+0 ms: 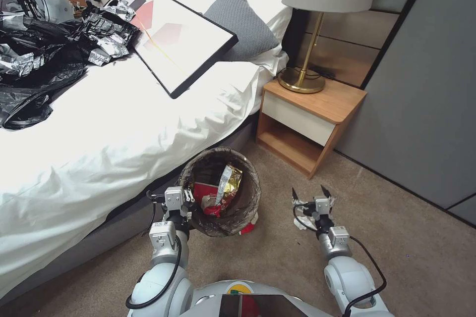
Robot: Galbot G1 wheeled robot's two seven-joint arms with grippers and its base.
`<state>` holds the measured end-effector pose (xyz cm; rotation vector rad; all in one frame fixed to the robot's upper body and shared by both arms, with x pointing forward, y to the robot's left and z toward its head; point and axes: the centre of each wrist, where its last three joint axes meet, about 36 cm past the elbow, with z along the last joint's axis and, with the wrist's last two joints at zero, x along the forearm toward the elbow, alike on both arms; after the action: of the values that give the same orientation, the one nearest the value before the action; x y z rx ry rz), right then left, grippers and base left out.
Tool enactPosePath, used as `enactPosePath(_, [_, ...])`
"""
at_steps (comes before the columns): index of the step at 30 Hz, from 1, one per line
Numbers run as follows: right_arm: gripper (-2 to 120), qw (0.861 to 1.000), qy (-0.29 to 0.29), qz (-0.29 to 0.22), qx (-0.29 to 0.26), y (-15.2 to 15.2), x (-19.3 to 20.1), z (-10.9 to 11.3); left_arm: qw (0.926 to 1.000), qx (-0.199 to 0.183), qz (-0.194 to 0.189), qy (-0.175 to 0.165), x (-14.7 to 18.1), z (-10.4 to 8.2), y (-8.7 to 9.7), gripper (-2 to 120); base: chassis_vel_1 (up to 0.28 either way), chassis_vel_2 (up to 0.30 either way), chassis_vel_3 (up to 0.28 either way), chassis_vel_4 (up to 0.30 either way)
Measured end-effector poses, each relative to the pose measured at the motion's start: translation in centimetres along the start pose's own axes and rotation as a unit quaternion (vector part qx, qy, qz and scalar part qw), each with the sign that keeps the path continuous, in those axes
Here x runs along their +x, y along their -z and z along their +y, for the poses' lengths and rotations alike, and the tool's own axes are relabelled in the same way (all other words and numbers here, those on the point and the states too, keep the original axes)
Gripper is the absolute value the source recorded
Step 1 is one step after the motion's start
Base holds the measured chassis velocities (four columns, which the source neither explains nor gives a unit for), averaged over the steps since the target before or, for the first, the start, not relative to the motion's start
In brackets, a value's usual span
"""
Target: Pick up the trash bin, then pick up the garbage from the floor and place it into the trash bin.
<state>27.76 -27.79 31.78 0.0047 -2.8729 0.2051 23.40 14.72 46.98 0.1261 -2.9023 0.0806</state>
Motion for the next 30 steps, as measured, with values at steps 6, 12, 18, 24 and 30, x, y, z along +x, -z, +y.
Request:
enactPosePath(6, [100, 0.998, 0.001, 0.065, 0.015, -2.2, -0.7, -0.8, 1.0000, 0.000, 0.000, 0.000, 0.0, 0.0, 0.0, 2, 0.000, 0.000, 0.000, 0.000])
enactPosePath(12, [100, 0.993, 0.001, 0.116, 0.037, -6.1, -1.5, -1.6, 1.0000, 0.000, 0.000, 0.000, 0.0, 0.0, 0.0, 2, 0.000, 0.000, 0.000, 0.000])
enactPosePath(18, [100, 0.989, 0.001, 0.143, 0.038, -8.9, -2.5, -1.7, 1.0000, 0.000, 0.000, 0.000, 0.0, 0.0, 0.0, 2, 0.000, 0.000, 0.000, 0.000])
enactPosePath(24, [100, 0.988, -0.001, 0.154, 0.034, -10.1, -3.4, -1.9, 1.0000, 0.000, 0.000, 0.000, 0.0, 0.0, 0.0, 2, 0.000, 0.000, 0.000, 0.000])
enactPosePath(30, [100, 0.987, -0.007, 0.155, 0.030, -11.3, -4.5, -2.1, 1.0000, 0.000, 0.000, 0.000, 0.0, 0.0, 0.0, 2, 0.000, 0.000, 0.000, 0.000])
